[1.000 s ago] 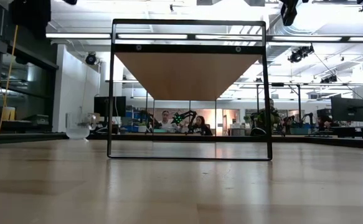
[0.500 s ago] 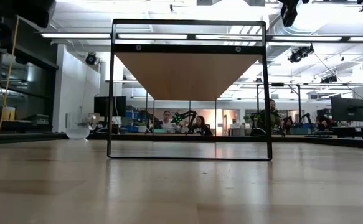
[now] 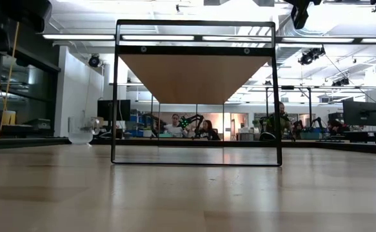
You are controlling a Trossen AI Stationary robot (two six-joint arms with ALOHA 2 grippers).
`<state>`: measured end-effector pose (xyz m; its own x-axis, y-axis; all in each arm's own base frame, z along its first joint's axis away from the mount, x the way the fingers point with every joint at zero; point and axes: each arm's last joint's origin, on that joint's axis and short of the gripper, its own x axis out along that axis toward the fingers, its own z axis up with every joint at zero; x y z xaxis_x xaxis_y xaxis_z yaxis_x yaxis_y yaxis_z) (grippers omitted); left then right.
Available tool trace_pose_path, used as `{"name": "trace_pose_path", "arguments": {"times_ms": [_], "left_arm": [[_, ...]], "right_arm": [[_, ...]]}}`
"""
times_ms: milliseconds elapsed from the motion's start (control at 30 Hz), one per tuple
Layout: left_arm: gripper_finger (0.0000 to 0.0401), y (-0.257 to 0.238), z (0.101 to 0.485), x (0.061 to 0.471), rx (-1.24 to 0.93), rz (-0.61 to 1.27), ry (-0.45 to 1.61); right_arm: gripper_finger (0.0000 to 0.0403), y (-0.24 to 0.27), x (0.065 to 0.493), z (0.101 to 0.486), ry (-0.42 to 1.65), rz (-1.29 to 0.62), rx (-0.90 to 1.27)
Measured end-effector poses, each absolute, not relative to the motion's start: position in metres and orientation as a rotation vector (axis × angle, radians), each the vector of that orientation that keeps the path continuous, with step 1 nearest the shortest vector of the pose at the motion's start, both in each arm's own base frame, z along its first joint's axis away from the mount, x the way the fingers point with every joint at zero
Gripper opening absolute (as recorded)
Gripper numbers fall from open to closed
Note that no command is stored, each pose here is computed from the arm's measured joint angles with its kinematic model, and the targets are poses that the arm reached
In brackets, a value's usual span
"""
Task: Stack small to large cups/mugs on shelf
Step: Put the white mug on the shelf
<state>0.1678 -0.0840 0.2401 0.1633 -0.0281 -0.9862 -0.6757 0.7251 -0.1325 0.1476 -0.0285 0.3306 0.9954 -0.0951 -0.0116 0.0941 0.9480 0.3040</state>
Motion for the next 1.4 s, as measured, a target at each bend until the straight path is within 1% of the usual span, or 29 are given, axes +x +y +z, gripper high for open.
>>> {"name": "trace_pose_path", "arguments": {"times_ms": [400,767,933,1033,1100,1167,1267,1367,1400], "left_arm": [[0.0253,-0.083,0.239,0.167,-0.611,0.499,1.341],[0.0253,-0.082,0.212,0.163,-0.612,0.498,1.369],[0.0253,-0.08,0.202,0.16,-0.617,0.526,1.379],[0.0243,-0.079,0.2,0.159,-0.61,0.531,1.379],[0.0222,-0.079,0.2,0.159,-0.605,0.534,1.369],[0.0189,-0.079,0.2,0.16,-0.601,0.537,1.364],[0.012,-0.079,0.2,0.16,-0.596,0.54,1.35],[0.0034,-0.079,0.201,0.162,-0.59,0.543,1.317],[0.0018,-0.079,0.201,0.162,-0.585,0.549,1.31]], "right_arm": [[0.0,-0.028,0.148,0.331,-0.004,-0.097,0.31],[0.0,-0.029,0.147,0.331,-0.004,-0.098,0.311],[0.0,-0.029,0.148,0.331,-0.005,-0.099,0.311],[0.0,-0.029,0.148,0.331,-0.005,-0.1,0.311],[0.0,-0.029,0.148,0.331,-0.005,-0.1,0.311],[0.0,-0.029,0.148,0.331,-0.005,-0.1,0.311],[0.0,-0.029,0.147,0.331,-0.005,-0.1,0.315],[0.0,-0.029,0.148,0.331,-0.005,-0.1,0.315],[0.0,-0.029,0.148,0.331,-0.005,-0.1,0.317]]}}
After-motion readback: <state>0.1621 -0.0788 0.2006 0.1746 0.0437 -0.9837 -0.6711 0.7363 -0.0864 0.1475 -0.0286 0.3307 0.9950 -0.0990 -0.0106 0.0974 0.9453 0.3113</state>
